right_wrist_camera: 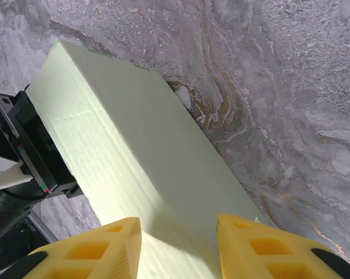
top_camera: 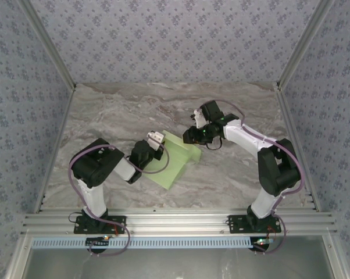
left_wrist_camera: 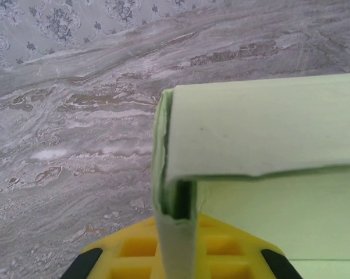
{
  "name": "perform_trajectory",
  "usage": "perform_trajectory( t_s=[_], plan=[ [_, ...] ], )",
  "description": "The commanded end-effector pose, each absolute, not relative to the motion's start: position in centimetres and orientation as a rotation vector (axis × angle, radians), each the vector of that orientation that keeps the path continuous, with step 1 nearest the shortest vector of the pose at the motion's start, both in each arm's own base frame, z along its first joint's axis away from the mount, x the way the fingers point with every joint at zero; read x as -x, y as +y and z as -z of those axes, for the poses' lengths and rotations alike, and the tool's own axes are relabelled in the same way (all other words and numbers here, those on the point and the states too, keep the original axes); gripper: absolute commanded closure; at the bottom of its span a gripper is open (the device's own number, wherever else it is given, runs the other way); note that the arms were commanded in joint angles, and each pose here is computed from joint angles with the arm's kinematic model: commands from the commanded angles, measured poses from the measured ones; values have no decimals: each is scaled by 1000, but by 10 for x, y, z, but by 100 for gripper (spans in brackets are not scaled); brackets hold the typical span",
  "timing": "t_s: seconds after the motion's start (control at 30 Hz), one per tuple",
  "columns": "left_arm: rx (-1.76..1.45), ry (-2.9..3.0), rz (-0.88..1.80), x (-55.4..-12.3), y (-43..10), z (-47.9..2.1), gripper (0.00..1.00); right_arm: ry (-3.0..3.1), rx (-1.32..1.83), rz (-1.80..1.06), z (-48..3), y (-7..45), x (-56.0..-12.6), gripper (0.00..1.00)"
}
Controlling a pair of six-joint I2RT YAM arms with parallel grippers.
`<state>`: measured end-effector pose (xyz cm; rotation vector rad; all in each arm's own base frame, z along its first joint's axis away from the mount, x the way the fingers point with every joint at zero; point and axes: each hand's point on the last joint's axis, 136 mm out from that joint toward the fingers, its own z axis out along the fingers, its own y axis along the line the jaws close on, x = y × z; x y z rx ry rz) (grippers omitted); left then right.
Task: Fold the paper box
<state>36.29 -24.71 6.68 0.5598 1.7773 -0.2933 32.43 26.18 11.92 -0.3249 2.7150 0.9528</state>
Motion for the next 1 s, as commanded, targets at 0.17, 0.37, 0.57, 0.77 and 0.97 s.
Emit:
perform_trajectory(
  t_s=[0.17,0.37,0.57,0.77,0.97],
  plan=[
    [-618,1755,374,-354,-256,-66,98,2686,395,-962,-148,262,-317,49],
    [-658,1771,420,-345,-260,-55,96,2654,508,-916,-154,271,-327,44],
    [-629,1774,415,-347,-258,-48,94,2648,598,-914,-135,295,-339,43],
    [-609,1785,427,-347,-256,-32,93,2669,681,-909,-119,316,-340,43],
    [-600,1793,467,-347,-257,-26,92,2729,645,-898,-111,317,-346,44]
  ],
)
